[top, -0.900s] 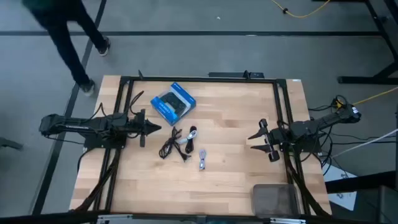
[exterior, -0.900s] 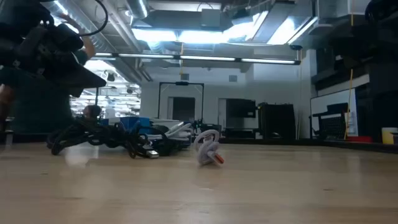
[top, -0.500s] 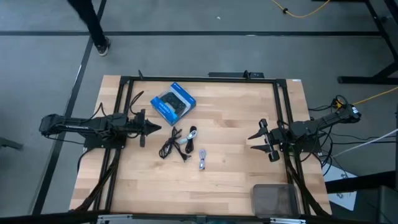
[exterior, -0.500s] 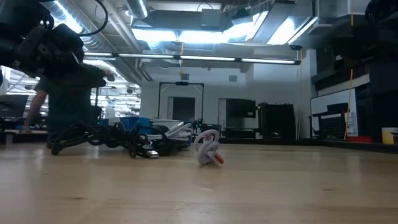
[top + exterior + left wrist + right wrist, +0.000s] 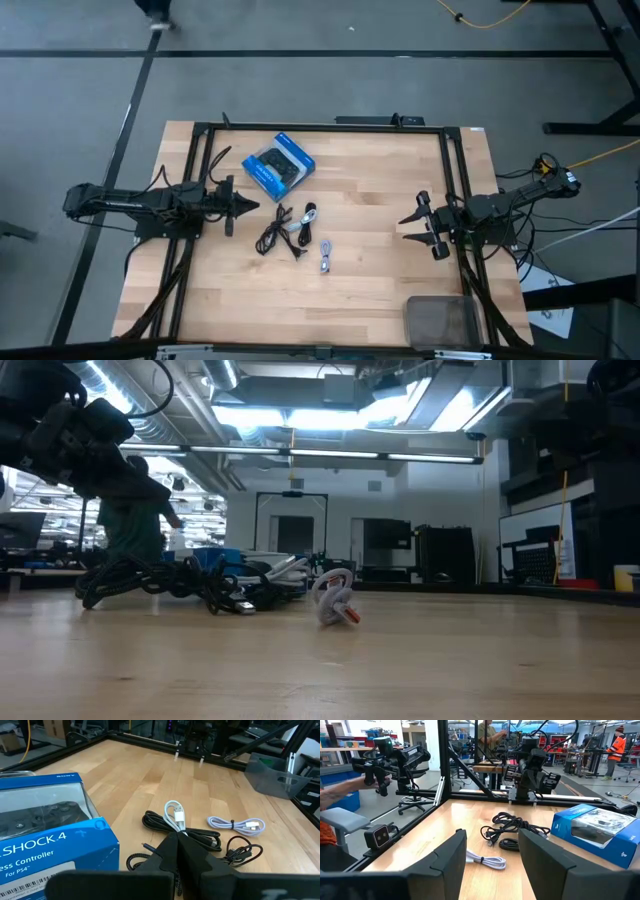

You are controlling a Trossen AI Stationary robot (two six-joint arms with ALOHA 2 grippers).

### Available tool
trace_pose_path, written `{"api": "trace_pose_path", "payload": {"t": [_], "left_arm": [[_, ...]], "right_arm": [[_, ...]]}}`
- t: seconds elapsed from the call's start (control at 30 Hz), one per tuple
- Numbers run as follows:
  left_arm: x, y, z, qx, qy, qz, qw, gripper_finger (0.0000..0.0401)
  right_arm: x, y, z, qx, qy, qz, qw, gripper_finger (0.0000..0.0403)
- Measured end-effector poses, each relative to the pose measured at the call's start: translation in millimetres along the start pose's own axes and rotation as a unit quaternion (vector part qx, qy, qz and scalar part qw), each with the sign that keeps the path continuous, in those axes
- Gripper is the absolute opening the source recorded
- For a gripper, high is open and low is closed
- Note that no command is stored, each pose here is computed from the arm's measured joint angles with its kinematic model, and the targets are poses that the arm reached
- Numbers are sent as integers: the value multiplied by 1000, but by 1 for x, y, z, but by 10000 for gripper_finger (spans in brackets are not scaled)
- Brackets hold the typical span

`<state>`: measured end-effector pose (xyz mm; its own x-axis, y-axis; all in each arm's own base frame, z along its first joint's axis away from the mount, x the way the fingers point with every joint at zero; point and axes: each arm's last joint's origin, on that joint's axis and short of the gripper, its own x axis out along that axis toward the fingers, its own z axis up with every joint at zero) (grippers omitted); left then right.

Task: Pick and place USB-C Cables

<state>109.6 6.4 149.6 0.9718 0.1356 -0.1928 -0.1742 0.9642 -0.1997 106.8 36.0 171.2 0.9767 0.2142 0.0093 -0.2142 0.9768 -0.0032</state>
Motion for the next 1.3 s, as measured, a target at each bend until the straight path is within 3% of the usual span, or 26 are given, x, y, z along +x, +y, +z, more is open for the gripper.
{"api": "trace_pose_path", "payload": {"t": [0.2,0.27,0.47,0.6,0.77,1.03,1.17,1.3], "left_arm": [[0,0,0,10,-2,4,1000,0],[0,1,3,32,-17,19,999,0],[0,0,7,18,-41,18,999,0],[-1,0,11,17,-61,23,998,0],[-3,-1,23,6,-130,39,991,0],[-13,-5,47,44,-260,36,964,0],[-17,-6,53,26,-294,25,955,0],[-19,-10,58,17,-311,-29,950,0]], "right_arm": [[0,0,2,2,-9,0,1000,184],[0,0,4,23,-23,0,999,184],[-1,0,13,60,-68,0,996,184],[-2,-3,18,70,-93,-42,992,184],[-7,-6,34,87,-180,-78,977,184],[-22,-9,61,-20,-321,-119,939,184],[-21,-8,62,-23,-329,-121,936,184],[-14,-7,65,-9,-313,-114,943,184]]}}
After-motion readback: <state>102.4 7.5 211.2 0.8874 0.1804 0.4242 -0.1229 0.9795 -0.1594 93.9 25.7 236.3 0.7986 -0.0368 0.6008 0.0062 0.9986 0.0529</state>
